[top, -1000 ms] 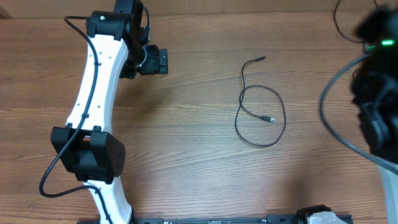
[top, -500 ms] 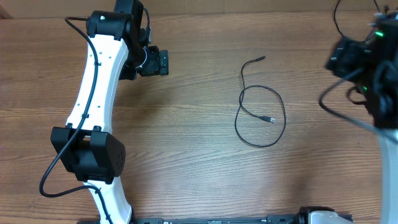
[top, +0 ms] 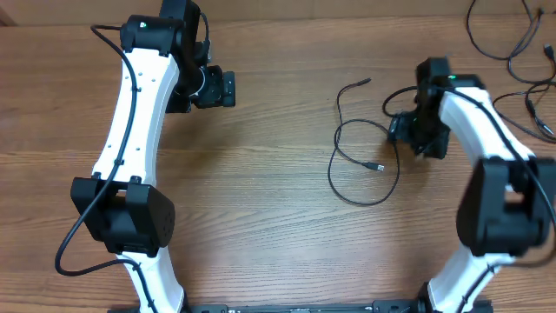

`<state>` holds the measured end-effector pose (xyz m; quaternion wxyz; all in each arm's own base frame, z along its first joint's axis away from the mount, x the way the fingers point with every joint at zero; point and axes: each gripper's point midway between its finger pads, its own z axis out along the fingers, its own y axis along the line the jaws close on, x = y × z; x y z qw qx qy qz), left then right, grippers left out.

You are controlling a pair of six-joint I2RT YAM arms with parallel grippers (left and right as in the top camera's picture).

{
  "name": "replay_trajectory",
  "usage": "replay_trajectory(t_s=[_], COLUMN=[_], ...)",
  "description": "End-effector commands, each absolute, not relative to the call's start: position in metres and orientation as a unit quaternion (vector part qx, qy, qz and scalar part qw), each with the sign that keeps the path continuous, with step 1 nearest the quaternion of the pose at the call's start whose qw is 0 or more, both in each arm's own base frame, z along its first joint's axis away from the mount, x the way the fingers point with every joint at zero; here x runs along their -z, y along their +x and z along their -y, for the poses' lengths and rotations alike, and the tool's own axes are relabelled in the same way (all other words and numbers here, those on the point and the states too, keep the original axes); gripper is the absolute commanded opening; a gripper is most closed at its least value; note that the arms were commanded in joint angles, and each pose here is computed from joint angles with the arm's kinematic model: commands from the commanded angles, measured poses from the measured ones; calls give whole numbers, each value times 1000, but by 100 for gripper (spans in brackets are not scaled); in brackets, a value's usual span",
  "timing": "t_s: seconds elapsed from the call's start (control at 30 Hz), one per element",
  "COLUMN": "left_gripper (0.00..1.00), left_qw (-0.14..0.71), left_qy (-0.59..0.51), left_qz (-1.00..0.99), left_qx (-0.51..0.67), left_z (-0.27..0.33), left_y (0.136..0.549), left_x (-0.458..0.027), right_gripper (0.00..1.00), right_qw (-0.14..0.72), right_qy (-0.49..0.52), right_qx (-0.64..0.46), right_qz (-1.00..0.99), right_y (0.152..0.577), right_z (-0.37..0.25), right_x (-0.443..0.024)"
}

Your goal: Untangle cables

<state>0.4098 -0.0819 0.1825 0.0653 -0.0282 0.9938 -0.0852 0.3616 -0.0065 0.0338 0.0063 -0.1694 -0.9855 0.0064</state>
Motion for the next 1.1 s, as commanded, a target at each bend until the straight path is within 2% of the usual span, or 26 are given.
replay_trajectory(t_s=[0.0,0.17,0.2,0.27,0.4,0.43,0.47,0.5,0.53,0.8,0.93,1.07], left_gripper=[94,95,95,95,95,95,95,95,95,95,95,95], left_qw=[70,68,69,72,72,72,71,71,71,70,64,63], left_qy=[-17,-17,-17,-17,-21,-21,-21,-21,-21,-21,-21,-21], left_qz=[-993,-993,-993,-993,-993,-993,-993,-993,-993,-993,-994,-994], left_qx=[91,91,91,92,93,92,92,92,92,92,90,90], left_z=[85,85,85,85,85,85,85,85,85,85,85,85], left_y=[412,411,412,413,414,413,413,413,413,412,410,409], left_x=[-186,-186,-186,-186,-186,-186,-186,-186,-186,-186,-185,-185], right_gripper=[72,71,71,64,64,59,46,22,4,4,4,4], right_qw=[40,45,42,29,1,-4,-8,-11,-13,-13,-42,-122], right_qy=[-167,-151,-130,-52,16,27,36,38,38,29,6,-34], right_qx=[-7,5,22,66,76,76,76,76,76,76,75,44], right_qz=[985,987,990,996,997,997,996,996,996,997,996,991], right_y=[356,359,361,368,377,378,379,379,379,380,403,439], right_z=[5,1,-5,-21,-26,-26,-26,-26,-26,-26,-25,-13], right_x=[-5,8,8,8,13,15,17,19,21,15,-37,-117])
